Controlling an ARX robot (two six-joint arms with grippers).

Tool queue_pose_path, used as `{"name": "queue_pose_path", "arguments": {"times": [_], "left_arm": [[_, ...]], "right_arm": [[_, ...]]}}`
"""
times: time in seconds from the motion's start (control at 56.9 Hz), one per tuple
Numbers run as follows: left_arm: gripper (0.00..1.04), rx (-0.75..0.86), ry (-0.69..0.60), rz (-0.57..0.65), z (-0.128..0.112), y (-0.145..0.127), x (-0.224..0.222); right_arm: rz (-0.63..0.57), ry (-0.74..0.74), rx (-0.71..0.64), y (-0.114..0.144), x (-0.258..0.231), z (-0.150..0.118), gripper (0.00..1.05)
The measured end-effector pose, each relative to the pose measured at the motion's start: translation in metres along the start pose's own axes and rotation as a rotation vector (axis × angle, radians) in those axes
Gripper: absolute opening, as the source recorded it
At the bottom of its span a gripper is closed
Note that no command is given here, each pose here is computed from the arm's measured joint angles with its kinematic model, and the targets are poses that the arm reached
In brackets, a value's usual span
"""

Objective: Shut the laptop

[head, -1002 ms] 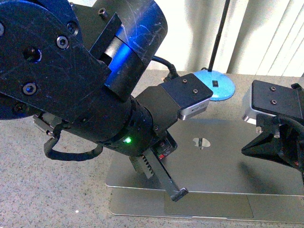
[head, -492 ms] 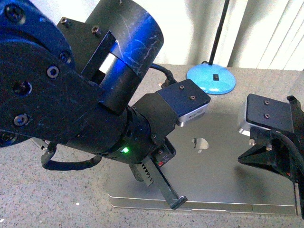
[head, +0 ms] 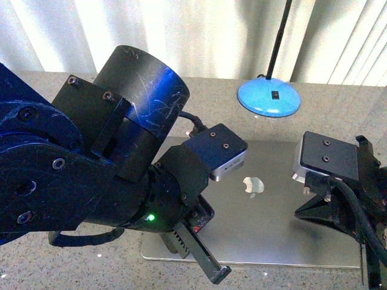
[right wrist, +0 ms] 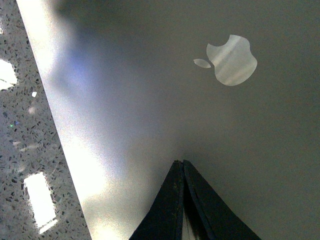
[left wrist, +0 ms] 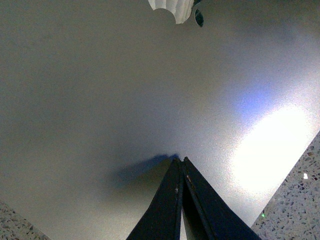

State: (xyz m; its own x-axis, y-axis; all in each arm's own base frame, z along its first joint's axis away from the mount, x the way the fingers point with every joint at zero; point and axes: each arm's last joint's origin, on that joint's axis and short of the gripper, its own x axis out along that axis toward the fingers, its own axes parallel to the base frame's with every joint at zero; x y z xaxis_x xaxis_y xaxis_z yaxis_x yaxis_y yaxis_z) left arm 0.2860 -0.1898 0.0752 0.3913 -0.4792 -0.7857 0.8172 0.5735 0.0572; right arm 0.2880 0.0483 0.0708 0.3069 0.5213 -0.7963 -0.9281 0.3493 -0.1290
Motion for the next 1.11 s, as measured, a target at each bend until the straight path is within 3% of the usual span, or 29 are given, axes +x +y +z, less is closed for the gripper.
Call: {"name": "queue_pose_path", "arguments": {"times": [0.158,0.246,0.316,0.404,0.457,0.51,0.58,0.615,0.668,0.756,0.879,1.107], "left_arm": [[0.04,-0.060,-0.041,0.004,0.004,0.009,-0.008],[0.04,-0.105,-0.116,0.044,0.012,0.020,-0.021],[0.04,-0.160,-0.203,0.105,0.022,0.032,-0.036],[0.04,-0.311,-0.462,0.282,0.046,0.061,-0.080],[0.16,-0.410,-0.575,0.327,0.056,0.074,-0.104],[0.29,-0.460,-0.595,0.327,0.056,0.077,-0.109],[0.41,-0.483,-0.571,0.305,0.052,0.074,-0.101],[0.49,-0.486,-0.557,0.298,0.049,0.071,-0.095],[0.37,-0.464,-0.665,0.574,0.038,0.066,-0.094],[0.22,-0.494,-0.766,0.791,0.012,0.064,-0.112],[0.03,-0.503,-0.825,0.860,-0.015,0.061,-0.142],[0.04,-0.486,-0.804,0.849,-0.060,0.043,-0.164]], "right_arm": [[-0.031,-0.053,0.017,-0.003,-0.007,0.007,0.03],[-0.117,-0.125,0.035,-0.010,-0.019,0.017,0.03],[-0.226,-0.176,0.040,-0.019,-0.030,0.028,0.03],[-0.546,-0.302,0.167,-0.040,-0.068,0.056,0.03],[-0.724,-0.385,0.336,-0.052,-0.094,0.072,0.13],[-0.757,-0.448,0.451,-0.055,-0.105,0.076,0.26],[-0.740,-0.461,0.510,-0.054,-0.102,0.074,0.38],[-0.834,-0.498,0.573,-0.051,-0.095,0.069,0.35],[-0.991,-0.587,0.628,-0.039,-0.093,0.057,0.22],[-1.054,-0.688,0.637,-0.021,-0.104,0.047,0.07],[-1.072,-0.723,0.645,-0.001,-0.116,0.038,0.03],[-1.041,-0.716,0.648,0.035,-0.124,0.016,0.03]]}}
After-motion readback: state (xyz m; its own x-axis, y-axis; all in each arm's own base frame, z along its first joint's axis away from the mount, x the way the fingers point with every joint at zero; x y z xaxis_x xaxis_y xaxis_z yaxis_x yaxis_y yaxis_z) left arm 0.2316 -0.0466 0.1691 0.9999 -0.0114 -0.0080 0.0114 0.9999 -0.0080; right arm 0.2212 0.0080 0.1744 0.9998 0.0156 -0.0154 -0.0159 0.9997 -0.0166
